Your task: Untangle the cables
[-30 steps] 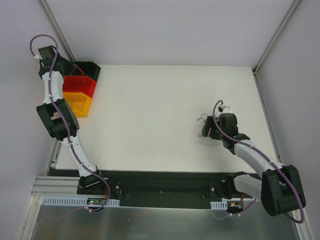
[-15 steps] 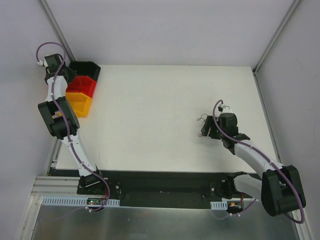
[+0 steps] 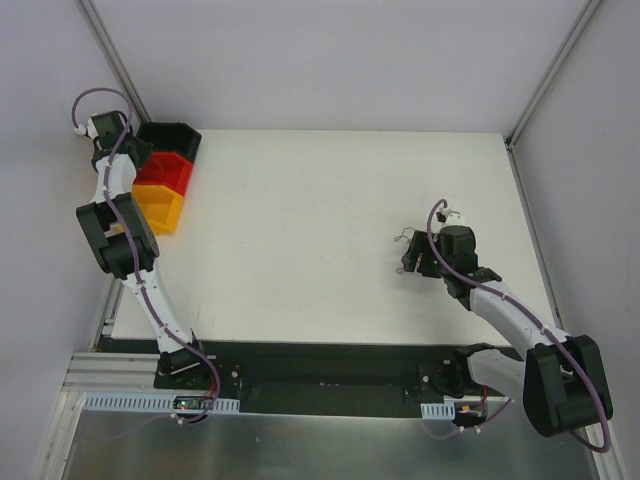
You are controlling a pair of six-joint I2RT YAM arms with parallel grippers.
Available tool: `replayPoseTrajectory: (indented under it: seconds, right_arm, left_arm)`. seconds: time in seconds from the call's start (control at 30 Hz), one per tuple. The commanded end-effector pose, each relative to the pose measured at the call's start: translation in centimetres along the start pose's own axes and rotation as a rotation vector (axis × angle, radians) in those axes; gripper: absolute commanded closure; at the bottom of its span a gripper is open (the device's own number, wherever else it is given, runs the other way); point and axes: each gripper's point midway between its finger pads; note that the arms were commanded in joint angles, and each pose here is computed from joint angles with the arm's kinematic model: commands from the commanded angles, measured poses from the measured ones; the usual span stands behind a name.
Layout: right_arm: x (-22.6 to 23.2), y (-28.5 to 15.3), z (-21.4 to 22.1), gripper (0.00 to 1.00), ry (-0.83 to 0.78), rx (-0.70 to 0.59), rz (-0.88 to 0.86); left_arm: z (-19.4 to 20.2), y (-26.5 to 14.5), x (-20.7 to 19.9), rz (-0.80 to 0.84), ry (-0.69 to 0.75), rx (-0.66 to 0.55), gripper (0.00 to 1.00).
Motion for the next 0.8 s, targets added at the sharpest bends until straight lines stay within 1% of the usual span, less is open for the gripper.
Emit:
replayPoseTrajectory:
  seconds: [0.0,0.07,0.13,0.2,0.3,0.4,0.53,0.57,0.6,0.7,0.77]
  right_arm:
    - [0.8,-0.2,-1.2,0.25,-0.005,-0.036,-0.027]
    - [0.9,-0.2,-1.3,0.25,-0.006,-0.035,-0.031]
    - [0.9,-0.3,-1.2,0.25,-0.006,-0.034,-0.034]
    - [1.1,-0.3,-1.3,0.25,-0.005,-0.035,-0.04]
    - [1.2,-0.2,-1.2,0.25,-0.004,-0.028,-0.045]
    - [1.2,-0.2,-1.2,0.25,-0.003,-0.028,-0.044]
    - [1.0,-0.2,-1.2,0.25,-0.004,-0.029,-0.038]
    - [1.0,-0.2,-1.2,0.25,-0.003,-0.03,-0.037]
    - [1.0,-0.2,-1.2,0.25,-0.005,-0.029,-0.036]
    - [0.9,-0.2,-1.2,0.25,-0.004,-0.029,-0.034]
    - [1.0,-0.2,-1.2,0.25,-0.005,-0.027,-0.038]
  left_arm:
    - [1.0,-0.3,0.3,-0.01,-0.121,-0.006,1.0]
    - [1.6,-0.5,0.8,-0.025,-0.181,-0.006,1.0]
    - [2.4,-0.5,0.7,-0.019,-0.239,0.02,1.0]
    - [3.3,-0.1,0.6,-0.01,-0.271,0.054,1.0]
    - [3.6,0.2,1.4,-0.043,-0.311,0.053,1.0]
    - [2.9,0.6,1.3,-0.046,-0.283,0.033,1.0]
    - [2.0,1.5,0.0,0.002,-0.222,0.037,1.0]
    - [2.0,1.8,-0.1,0.012,-0.196,0.042,1.0]
    - [1.5,2.0,-0.7,0.039,-0.149,0.038,1.0]
    - [1.8,2.5,-2.2,0.133,0.005,0.076,1.0]
    - [2.4,2.5,-1.6,0.132,0.05,0.093,1.0]
Point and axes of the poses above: each gripper's point midway between its finger pads, its own y axis out along the fingers, its own x axis along the line the jaws close on, z = x × y, and after that the axes turned 2 degrees about y, right-handed
